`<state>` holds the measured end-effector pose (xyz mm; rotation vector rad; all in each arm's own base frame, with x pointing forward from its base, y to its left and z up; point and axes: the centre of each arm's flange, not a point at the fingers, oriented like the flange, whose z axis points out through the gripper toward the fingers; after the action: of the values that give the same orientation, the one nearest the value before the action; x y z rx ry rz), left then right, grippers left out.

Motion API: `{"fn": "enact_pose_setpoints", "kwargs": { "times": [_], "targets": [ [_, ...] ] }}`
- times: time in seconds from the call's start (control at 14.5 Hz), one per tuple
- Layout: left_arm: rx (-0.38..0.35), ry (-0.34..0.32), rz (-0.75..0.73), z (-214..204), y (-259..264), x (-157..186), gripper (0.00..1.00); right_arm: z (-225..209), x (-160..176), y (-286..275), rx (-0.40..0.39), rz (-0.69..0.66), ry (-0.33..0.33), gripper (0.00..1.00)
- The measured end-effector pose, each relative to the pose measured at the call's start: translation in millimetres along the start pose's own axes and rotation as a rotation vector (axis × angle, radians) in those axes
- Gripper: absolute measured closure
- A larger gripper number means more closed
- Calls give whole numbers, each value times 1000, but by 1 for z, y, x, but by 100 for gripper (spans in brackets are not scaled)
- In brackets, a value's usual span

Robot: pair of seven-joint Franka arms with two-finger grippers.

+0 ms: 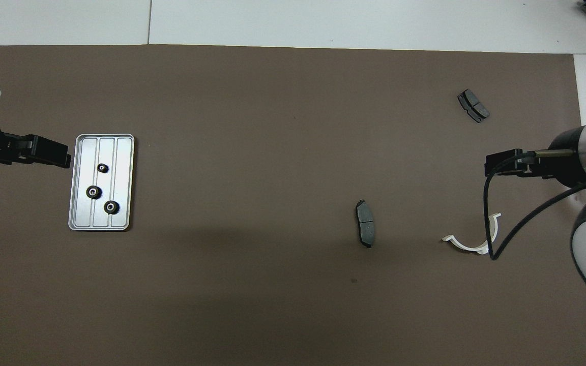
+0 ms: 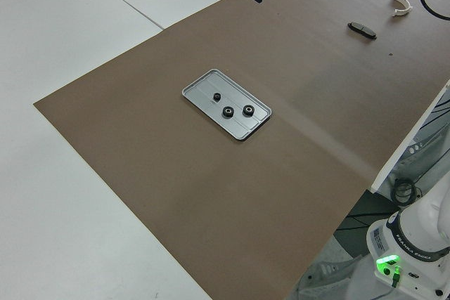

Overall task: Place bearing gear from tray to pile
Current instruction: 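Move the left gripper over the silver tray toward a black gear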

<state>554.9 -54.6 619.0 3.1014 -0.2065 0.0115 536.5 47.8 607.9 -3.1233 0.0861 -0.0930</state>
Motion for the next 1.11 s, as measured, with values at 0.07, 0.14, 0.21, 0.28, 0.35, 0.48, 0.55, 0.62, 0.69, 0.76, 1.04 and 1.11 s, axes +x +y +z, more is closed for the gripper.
{"fn": "enact_pose_setpoints", "kwargs": {
  "times": [0.07,0.14,0.21,0.28,0.35,0.48,0.55,0.62,0.69,0.76,1.04,1.11],
  "targets": [
    [0,0,0,0,0,0,0,0,0,0,0,0,0,0],
    [0,1,0,0,0,0,0,0,0,0,0,0,0,0],
    [0,2,0,0,0,0,0,0,0,0,0,0,0,0],
    [0,4,0,0,0,0,0,0,0,0,0,0,0,0],
    [0,9,0,-1,0,1,0,0,0,0,0,0,0,0],
    [1,11,-2,-2,-1,0,0,0,0,0,0,0,0,0],
    [1,11,-4,-2,-2,0,0,0,0,0,0,0,0,0],
    [1,9,-8,-1,-4,0,0,0,0,0,0,0,0,0],
    [2,10,-16,2,-9,-1,0,0,0,0,0,0,0,0],
    [4,17,-26,6,-14,-2,0,0,0,0,0,0,0,0],
    [8,31,-103,48,-48,-4,0,0,0,0,0,0,0,0],
    [7,28,-154,68,-55,-4,0,0,0,0,0,0,0,0]
  ]
}}
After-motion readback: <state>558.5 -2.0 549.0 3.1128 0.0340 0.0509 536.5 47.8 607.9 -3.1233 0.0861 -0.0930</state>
